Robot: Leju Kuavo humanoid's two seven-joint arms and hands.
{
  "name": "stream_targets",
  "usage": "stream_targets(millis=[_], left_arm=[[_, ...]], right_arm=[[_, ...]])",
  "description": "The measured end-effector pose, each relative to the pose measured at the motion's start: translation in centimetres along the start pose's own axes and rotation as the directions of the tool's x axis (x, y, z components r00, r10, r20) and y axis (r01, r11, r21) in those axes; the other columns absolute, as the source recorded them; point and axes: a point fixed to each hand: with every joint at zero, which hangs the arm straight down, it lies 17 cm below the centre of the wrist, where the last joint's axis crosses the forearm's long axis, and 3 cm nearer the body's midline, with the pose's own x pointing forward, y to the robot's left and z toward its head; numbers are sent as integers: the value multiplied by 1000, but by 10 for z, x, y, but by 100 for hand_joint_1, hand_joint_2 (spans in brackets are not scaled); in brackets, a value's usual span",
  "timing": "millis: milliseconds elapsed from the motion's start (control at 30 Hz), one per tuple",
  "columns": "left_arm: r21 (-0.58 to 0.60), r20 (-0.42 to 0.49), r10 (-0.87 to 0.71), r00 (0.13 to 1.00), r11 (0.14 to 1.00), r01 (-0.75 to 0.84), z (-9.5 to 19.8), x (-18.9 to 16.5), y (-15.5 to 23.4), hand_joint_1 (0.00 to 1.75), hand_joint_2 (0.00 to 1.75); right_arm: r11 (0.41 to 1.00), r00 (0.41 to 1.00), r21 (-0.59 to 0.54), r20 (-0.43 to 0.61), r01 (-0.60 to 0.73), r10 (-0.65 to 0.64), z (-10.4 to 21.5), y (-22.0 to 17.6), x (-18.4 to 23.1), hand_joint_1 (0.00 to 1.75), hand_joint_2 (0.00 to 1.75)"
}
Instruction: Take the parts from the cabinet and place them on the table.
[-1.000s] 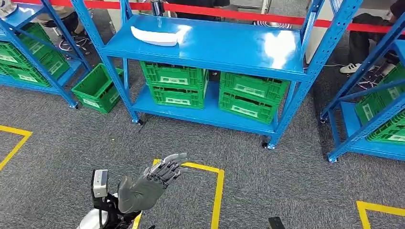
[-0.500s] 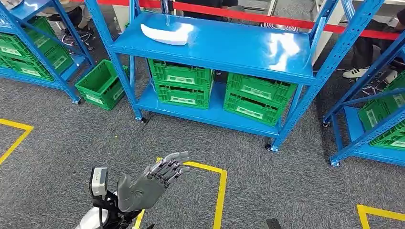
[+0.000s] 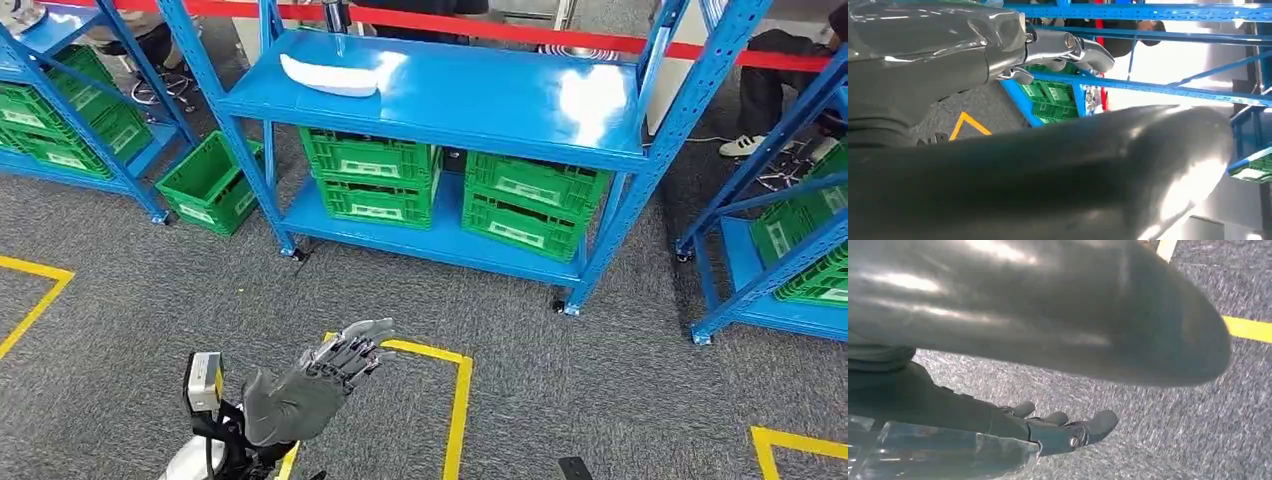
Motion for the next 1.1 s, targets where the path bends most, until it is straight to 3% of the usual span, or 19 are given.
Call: stream_targets(millis=[1100], left_arm=[[-12,25,-5,1000,1000,5,6,6,-5,0,0]], right_arm=[[1000,1000,23,-19,-1,2,1,8,-5,0,0]])
